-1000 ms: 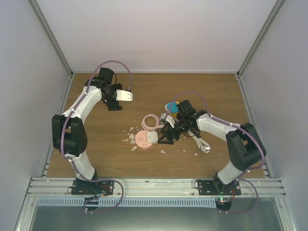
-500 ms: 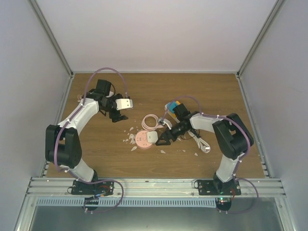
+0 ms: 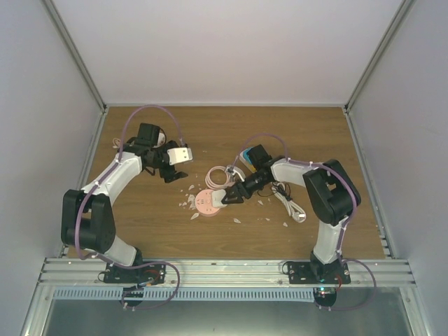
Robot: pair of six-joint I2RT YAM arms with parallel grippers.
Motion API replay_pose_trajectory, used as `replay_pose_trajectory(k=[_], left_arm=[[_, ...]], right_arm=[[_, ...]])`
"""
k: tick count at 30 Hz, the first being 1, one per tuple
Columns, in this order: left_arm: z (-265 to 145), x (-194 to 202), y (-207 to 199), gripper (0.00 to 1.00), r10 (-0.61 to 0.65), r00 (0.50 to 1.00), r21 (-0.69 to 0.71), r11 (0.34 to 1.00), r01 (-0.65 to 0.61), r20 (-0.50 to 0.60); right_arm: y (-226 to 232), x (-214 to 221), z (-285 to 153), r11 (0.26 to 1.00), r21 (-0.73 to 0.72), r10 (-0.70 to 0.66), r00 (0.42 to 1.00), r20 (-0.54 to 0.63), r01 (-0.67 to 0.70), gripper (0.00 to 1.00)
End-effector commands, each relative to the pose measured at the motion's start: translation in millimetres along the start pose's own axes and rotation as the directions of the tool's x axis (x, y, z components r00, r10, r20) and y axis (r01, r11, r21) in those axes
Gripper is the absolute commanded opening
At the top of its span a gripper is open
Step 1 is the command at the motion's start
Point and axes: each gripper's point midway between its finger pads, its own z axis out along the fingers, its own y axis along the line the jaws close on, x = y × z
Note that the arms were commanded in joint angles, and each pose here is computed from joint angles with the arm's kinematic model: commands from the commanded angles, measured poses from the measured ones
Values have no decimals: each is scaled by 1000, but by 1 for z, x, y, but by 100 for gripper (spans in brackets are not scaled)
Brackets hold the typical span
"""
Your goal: Pull the plug off the socket
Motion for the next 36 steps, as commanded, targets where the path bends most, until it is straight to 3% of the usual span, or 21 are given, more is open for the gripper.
replay_pose_trajectory(k=[1,13,23,30,36], left_arm=[[-1,-8,3,91,14,999,-39,999,-12,49],[5,-8,1,90,-19,997,-17,1000,21,76],[10,-10,-17,88,-97,988,86,992,87,119],[1,-24,-43,88,-232,957,216,957,193,172],[-10,-28,-68,86,-391,911,313,888,336,130]], right_arm=[[26,-22,-9,995,-71,-67,997,47,70,67],[31,-28,8,989,-5,-148,989,-2,148,66],[42,-37,13,978,-16,-210,978,4,210,69],[54,-46,13,967,-66,-245,969,28,246,73],[58,-48,12,959,-83,-270,962,38,273,77]])
